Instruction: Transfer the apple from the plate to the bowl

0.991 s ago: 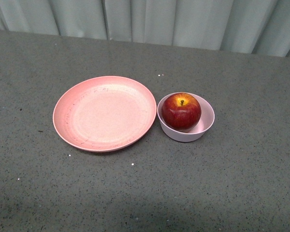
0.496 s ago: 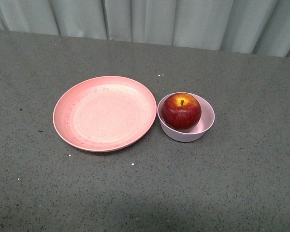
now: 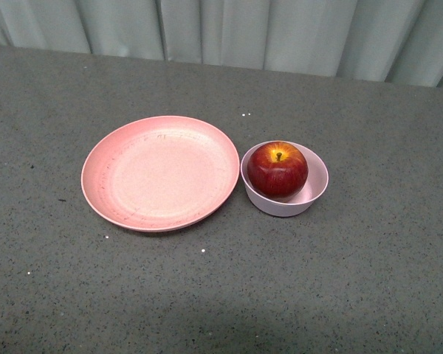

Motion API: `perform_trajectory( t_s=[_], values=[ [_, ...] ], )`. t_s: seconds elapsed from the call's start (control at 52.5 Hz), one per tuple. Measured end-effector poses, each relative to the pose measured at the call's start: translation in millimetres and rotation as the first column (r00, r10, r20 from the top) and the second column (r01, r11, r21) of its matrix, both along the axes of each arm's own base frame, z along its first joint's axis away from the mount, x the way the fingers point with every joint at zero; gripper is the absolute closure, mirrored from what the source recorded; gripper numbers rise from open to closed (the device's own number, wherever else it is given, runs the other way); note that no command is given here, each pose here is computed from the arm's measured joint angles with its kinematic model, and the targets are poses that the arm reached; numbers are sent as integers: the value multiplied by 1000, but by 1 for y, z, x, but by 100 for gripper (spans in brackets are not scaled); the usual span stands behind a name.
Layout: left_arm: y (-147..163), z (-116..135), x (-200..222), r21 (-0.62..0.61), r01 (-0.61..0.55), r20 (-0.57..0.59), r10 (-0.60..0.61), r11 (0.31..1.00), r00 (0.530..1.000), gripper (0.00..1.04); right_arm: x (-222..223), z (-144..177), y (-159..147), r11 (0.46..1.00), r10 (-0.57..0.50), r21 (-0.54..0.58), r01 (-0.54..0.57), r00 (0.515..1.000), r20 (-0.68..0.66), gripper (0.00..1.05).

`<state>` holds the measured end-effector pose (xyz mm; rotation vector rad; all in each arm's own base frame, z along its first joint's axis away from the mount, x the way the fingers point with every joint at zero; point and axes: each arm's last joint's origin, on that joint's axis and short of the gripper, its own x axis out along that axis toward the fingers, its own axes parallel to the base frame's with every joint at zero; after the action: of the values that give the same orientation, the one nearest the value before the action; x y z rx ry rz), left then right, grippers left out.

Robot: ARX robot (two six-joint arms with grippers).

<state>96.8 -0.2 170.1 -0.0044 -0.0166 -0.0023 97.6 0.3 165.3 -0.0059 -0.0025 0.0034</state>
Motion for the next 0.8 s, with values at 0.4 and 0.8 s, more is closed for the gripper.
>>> perform_trajectory(
  t_s=[0.4, 0.8],
  values=[
    [0, 0, 0, 0, 0, 1, 0, 1000, 1000, 21, 0, 0, 0, 1000, 0, 0, 0, 1000, 0, 9],
    [0, 0, 0, 1, 0, 1, 0, 1000, 1000, 7, 0, 0, 0, 1000, 0, 0, 0, 1000, 0, 9]
  ],
)
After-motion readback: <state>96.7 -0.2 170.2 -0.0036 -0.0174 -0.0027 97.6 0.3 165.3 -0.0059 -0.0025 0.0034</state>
